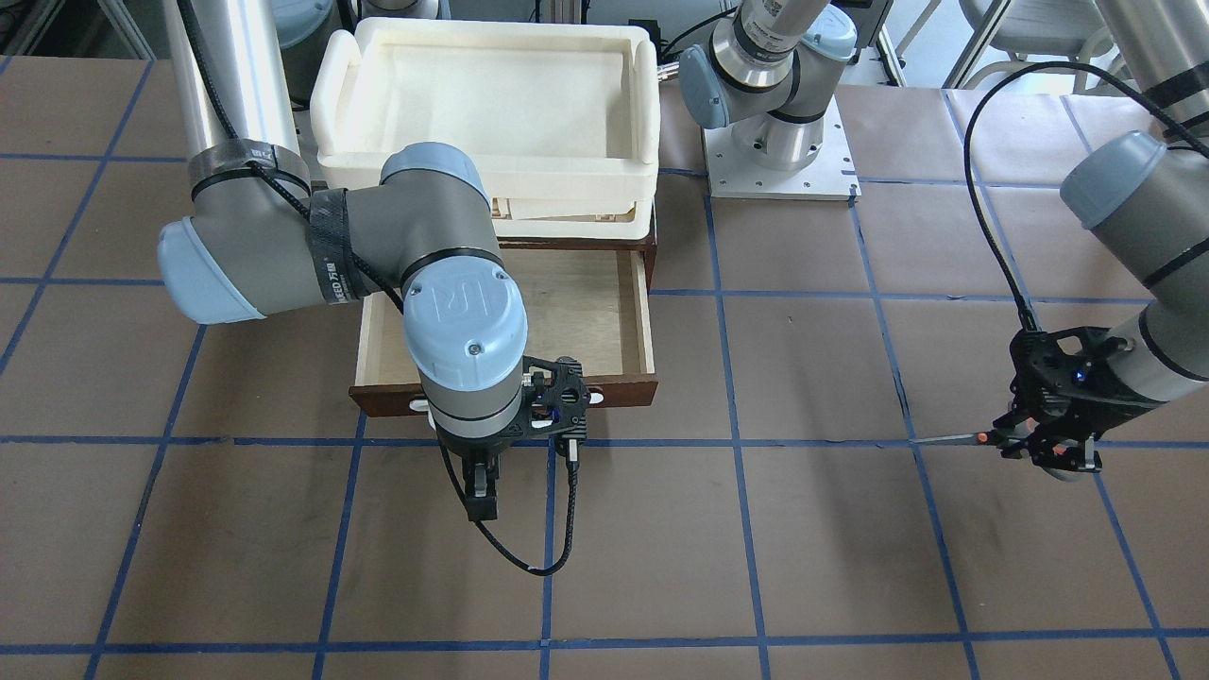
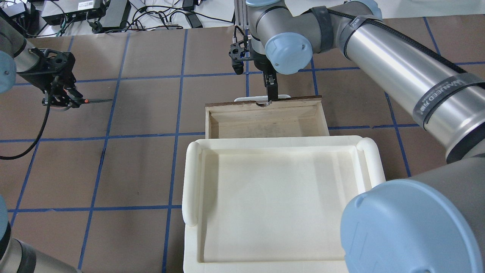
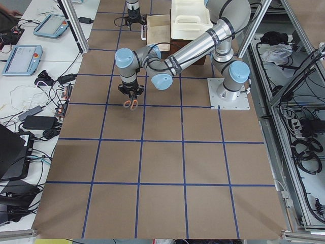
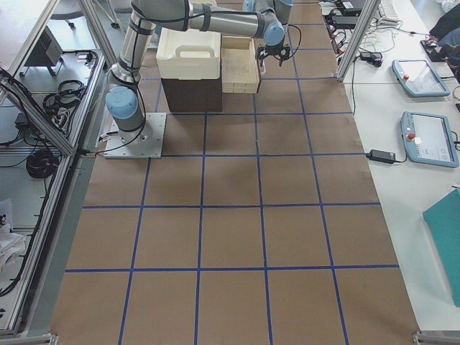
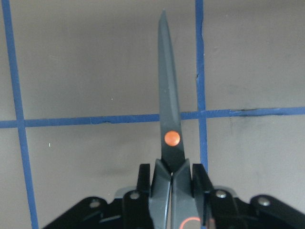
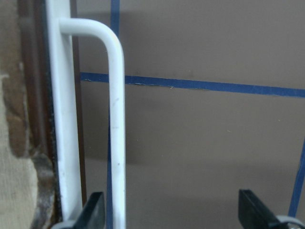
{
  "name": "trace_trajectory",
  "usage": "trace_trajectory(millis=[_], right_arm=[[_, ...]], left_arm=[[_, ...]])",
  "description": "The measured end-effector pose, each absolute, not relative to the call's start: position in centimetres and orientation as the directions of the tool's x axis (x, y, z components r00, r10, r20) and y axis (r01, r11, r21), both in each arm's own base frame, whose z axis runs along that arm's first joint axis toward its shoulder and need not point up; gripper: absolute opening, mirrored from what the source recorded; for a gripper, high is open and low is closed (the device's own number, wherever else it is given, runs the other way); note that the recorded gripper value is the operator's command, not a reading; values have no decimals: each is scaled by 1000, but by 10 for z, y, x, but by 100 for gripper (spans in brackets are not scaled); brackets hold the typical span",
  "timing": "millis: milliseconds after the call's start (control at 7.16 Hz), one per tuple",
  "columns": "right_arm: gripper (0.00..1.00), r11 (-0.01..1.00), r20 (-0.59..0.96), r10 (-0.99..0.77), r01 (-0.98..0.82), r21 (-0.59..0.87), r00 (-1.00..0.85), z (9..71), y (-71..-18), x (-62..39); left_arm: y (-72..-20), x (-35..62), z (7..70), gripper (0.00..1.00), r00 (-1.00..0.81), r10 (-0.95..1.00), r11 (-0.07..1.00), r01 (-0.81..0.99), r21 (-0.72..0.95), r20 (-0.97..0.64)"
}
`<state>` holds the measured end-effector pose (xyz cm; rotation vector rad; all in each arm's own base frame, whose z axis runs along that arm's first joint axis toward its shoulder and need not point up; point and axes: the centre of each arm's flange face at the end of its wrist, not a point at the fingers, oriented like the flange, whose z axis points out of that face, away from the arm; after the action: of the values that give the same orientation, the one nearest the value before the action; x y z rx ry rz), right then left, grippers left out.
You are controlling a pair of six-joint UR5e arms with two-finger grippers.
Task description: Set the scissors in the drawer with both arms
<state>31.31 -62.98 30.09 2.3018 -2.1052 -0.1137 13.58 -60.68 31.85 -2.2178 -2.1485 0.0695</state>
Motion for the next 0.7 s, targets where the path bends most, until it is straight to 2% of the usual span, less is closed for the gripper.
trace_trajectory(millis=[699], right_arm=[[100,-94,15,-995,-994,56,95,289,-643,315]], left_arm=[[-606,116,331,18,32,999,-32,997,-68,5]])
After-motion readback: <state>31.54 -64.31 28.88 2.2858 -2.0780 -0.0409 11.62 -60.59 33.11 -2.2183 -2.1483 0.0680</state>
